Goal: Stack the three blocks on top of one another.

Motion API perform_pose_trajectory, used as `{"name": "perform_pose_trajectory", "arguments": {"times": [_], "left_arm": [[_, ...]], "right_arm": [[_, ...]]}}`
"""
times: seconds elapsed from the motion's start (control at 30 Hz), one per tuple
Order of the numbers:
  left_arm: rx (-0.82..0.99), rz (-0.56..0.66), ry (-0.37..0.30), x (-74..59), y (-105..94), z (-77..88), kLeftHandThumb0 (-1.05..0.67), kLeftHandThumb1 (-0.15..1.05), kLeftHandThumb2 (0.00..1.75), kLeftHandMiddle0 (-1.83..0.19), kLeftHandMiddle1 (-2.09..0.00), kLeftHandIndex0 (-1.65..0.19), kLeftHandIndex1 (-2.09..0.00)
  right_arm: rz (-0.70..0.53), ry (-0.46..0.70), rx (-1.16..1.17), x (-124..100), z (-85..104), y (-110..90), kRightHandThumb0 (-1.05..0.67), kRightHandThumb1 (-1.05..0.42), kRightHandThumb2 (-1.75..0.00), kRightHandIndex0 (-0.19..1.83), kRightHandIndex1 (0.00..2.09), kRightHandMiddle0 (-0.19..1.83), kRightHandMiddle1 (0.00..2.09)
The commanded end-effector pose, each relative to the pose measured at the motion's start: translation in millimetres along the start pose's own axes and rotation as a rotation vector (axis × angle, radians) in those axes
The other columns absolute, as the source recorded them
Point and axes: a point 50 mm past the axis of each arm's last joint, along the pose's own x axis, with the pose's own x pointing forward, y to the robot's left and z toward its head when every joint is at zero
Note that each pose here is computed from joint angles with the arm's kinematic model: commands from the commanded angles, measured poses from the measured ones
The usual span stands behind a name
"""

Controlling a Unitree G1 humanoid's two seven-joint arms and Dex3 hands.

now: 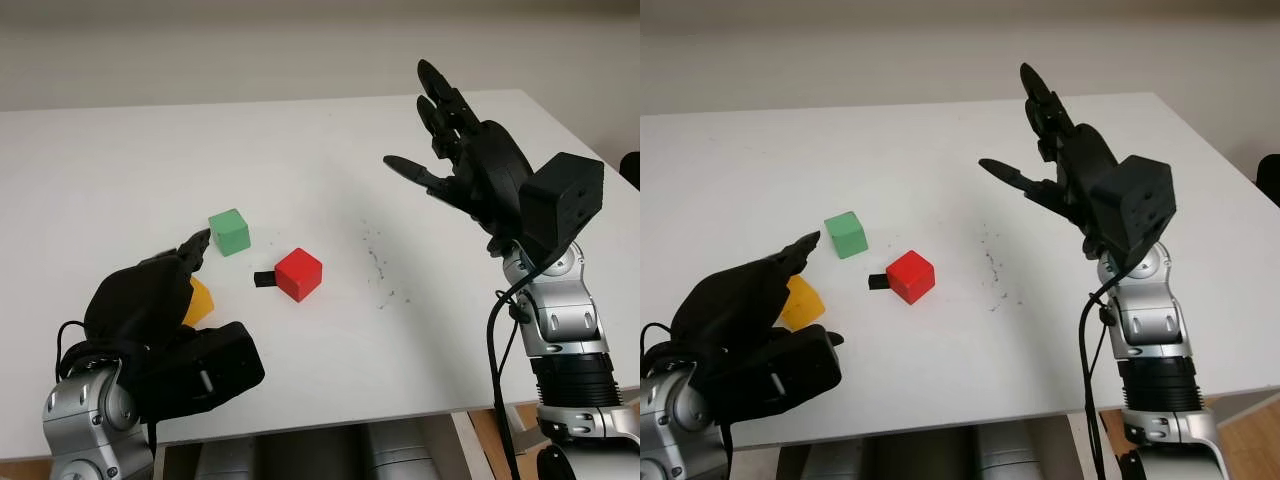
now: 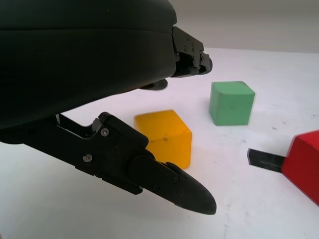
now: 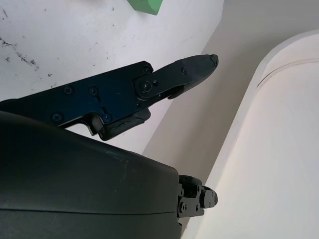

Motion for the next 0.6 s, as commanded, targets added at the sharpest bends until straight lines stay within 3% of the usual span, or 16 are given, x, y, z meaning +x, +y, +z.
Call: {"name": "perform_pose_trajectory", "arguments": {"times": [0.0,0.1,0.2,0.33,0.37,0.43,0.57], "left_arm": [[0.021,0.016,0.018,0.8,-1.7,1.5,-0.64,0.85,0.05,-0.21,-0.16,-0.12,-0.10],[0.051,0.039,0.039,3.1,-5.0,2.1,-0.64,0.88,0.06,-0.24,-0.19,-0.12,-0.10],[0.048,0.058,0.042,4.8,-8.1,2.6,-0.64,0.90,0.06,0.10,-1.00,-0.16,-0.10],[0.027,0.078,0.042,6.2,-12.0,3.8,-0.56,0.93,0.06,0.07,-0.96,-0.21,-0.12],[0.029,0.081,0.041,6.5,-12.7,3.8,-0.54,0.93,0.06,0.10,-1.09,-0.23,-0.13],[0.030,0.085,0.041,7.5,-14.2,3.5,-0.51,0.94,0.05,0.17,-1.54,-0.28,-0.17],[0.005,0.079,0.031,8.8,-17.0,2.9,-0.50,0.93,0.05,0.19,-1.95,-0.39,-0.25]], "right_arm": [[-0.013,-0.028,-0.009,0,5.5,-3,-0.59,-0.96,-0.05,0.00,0.07,0.03,0.09],[-0.010,-0.029,-0.007,0,5.8,-4,-0.60,-0.96,-0.05,0.00,0.07,0.03,0.09],[-0.009,-0.029,-0.001,0,5.5,-4,-0.59,-0.96,-0.05,-0.01,0.06,0.03,0.08],[-0.009,-0.031,-0.012,0,6.3,-4,-0.60,-0.96,-0.05,0.00,0.06,0.03,0.08],[-0.012,-0.028,-0.015,0,6.3,-4,-0.60,-0.96,-0.05,0.00,0.06,0.04,0.08],[-0.014,-0.024,-0.017,0,6.4,-4,-0.61,-0.96,-0.05,0.01,0.07,0.05,0.09],[-0.015,-0.029,-0.024,0,7.4,-4,-0.60,-0.96,-0.05,0.01,0.07,0.05,0.09]]}}
